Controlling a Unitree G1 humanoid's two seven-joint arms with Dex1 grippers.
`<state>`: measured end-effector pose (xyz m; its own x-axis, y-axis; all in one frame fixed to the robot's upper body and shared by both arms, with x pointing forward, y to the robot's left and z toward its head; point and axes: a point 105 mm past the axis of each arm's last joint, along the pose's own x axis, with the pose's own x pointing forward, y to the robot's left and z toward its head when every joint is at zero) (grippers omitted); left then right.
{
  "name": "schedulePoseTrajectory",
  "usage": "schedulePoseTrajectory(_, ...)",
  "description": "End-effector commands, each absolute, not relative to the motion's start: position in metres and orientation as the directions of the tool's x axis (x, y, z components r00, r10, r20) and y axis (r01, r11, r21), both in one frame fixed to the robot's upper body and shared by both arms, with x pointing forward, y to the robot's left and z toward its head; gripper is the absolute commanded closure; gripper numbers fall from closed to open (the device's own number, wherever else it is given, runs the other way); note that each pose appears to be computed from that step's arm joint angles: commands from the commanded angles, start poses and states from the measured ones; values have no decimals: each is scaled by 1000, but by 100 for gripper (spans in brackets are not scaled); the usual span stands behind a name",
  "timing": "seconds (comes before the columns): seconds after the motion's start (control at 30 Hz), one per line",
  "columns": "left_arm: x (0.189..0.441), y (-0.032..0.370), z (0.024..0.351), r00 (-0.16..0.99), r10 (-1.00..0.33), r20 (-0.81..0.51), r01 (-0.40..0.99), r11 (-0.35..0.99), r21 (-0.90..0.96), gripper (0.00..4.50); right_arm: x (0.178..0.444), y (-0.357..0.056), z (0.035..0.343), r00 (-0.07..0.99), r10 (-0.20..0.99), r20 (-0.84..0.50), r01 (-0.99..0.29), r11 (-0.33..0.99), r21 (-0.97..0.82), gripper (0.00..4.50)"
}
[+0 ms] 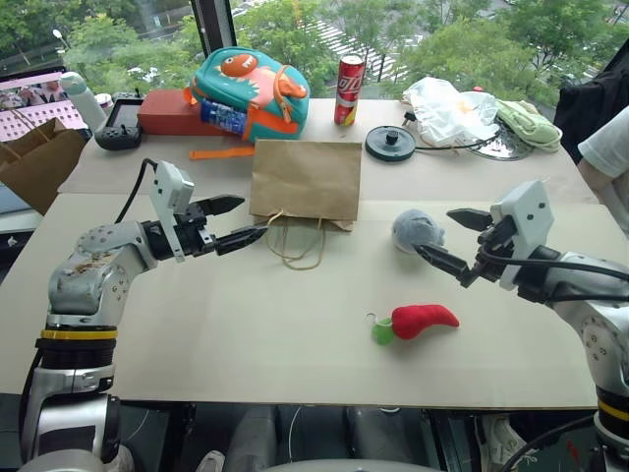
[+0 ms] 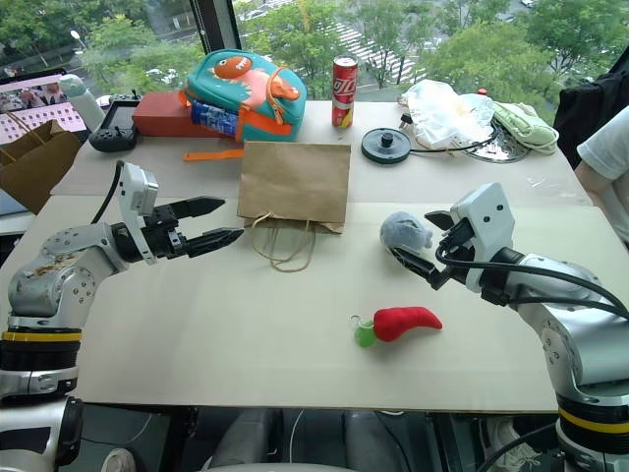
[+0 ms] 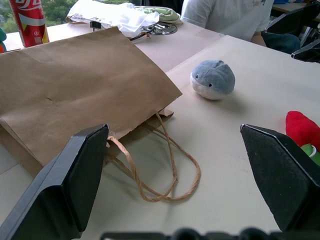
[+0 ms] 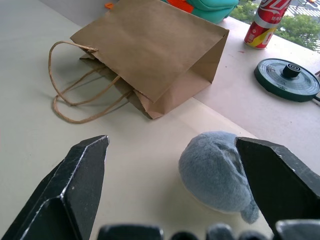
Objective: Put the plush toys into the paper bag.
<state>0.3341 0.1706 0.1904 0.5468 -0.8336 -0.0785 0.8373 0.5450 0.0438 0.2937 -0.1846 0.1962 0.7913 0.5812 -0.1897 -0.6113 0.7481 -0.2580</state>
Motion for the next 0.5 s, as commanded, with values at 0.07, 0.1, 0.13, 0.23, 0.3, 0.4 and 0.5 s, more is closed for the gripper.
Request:
schedulePoseTrajectory(0.07,334,174,200,526,-848,-70,848,516,123,0,295,-176,209,781,608,-138,-618,726,-302,2)
schedulePoseTrajectory(0.1,335,176,198,526,-846,-83,847,514,133,0,295,-175,209,778,613,-138,-623,722,-301,2)
schedulePoseTrajectory(0.13,337,178,196,526,-845,-99,848,511,144,0,294,-174,208,775,617,-138,-626,720,-301,2)
schedulePoseTrajectory(0.23,346,189,187,531,-824,-200,833,463,303,0,290,-168,207,756,639,-143,-649,702,-293,2)
schedulePoseTrajectory(0.3,356,194,186,540,-804,-250,805,407,431,0,285,-163,207,734,663,-146,-673,682,-286,2)
schedulePoseTrajectory(0.4,377,189,191,554,-772,-312,723,260,640,0,270,-153,206,666,729,-161,-742,623,-248,2)
schedulePoseTrajectory(0.5,388,181,192,552,-767,-327,660,162,733,0,259,-146,205,618,768,-171,-783,581,-221,2)
